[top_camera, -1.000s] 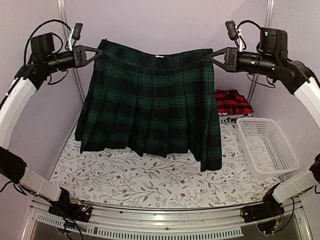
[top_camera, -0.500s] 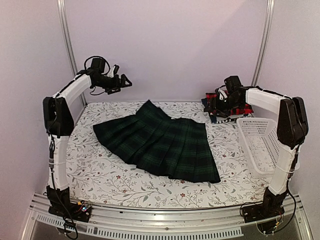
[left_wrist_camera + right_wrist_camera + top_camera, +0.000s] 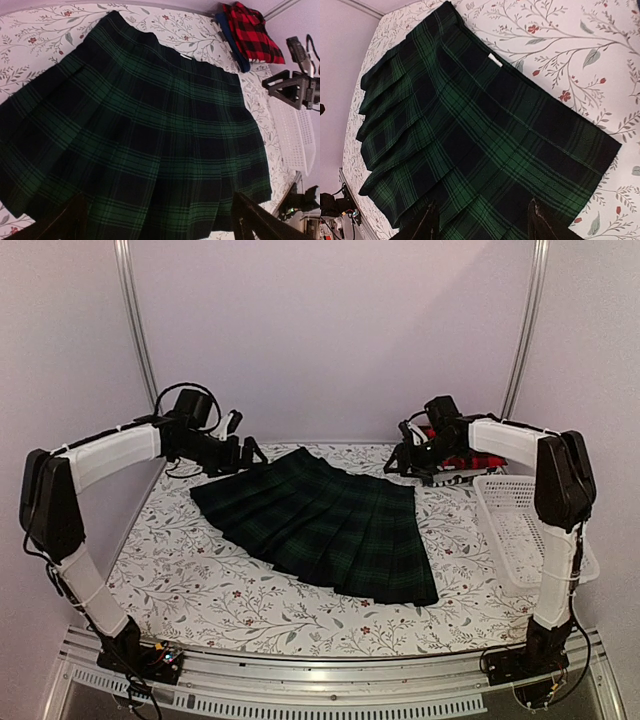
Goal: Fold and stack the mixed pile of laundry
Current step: Place the flattened skirt at the center of the board, then rotate the flattened skirt at the center of the board.
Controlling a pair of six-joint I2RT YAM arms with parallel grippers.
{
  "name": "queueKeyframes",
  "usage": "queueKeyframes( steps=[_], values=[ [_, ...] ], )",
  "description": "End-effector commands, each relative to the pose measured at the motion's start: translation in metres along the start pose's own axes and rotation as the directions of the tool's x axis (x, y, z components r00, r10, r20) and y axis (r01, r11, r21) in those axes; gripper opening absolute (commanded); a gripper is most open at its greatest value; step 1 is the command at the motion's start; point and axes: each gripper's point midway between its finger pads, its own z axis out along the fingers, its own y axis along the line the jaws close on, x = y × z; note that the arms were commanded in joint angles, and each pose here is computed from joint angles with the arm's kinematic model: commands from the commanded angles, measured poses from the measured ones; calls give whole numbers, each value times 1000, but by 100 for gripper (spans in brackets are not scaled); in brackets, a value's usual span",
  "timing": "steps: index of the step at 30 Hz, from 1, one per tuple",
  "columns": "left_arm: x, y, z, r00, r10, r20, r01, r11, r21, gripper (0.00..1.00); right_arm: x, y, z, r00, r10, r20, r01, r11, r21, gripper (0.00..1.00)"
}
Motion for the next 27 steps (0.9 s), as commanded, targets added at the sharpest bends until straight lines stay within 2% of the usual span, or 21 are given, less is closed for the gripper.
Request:
queueKeyframes(
  steps=[1, 3, 7, 11, 14, 19, 22, 25, 27],
  values=[
    [45, -1, 23, 994, -89, -59, 92, 995, 47, 100, 45, -17, 52, 985, -33, -171, 30, 999, -17, 58],
    [71, 1, 37, 984, -113, -137, 119, 992, 42, 100, 65, -31, 66, 974, -10, -228, 11, 1000, 5, 57],
    [101, 16, 65, 968, -129, -214, 120, 991, -55, 100, 104, -49, 78, 950, 28, -310, -21, 999, 29, 55],
    [108, 38, 91, 956, -146, -254, 111, 983, -146, 100, 145, -51, 77, 924, 52, -378, -41, 998, 38, 55],
    [106, 64, 112, 947, -138, -290, 64, 966, -250, 100, 175, -35, 71, 906, 47, -421, -46, 999, 13, 55],
    [81, 101, 149, 938, -132, -319, 29, 951, -309, 100, 234, 26, 64, 860, 19, -509, -65, 995, -73, 55],
    [52, 106, 176, 950, -103, -294, 18, 960, -278, 100, 253, 93, 56, 850, -38, -525, -83, 975, -204, 56],
    [6, 81, 193, 970, -36, -241, -9, 983, -186, 100, 238, 166, 36, 882, -151, -446, -46, 915, -400, 58],
    [-27, 56, 188, 983, 22, -181, -46, 990, -131, 100, 205, 185, 18, 925, -146, -352, -23, 901, -434, 59]
  ],
)
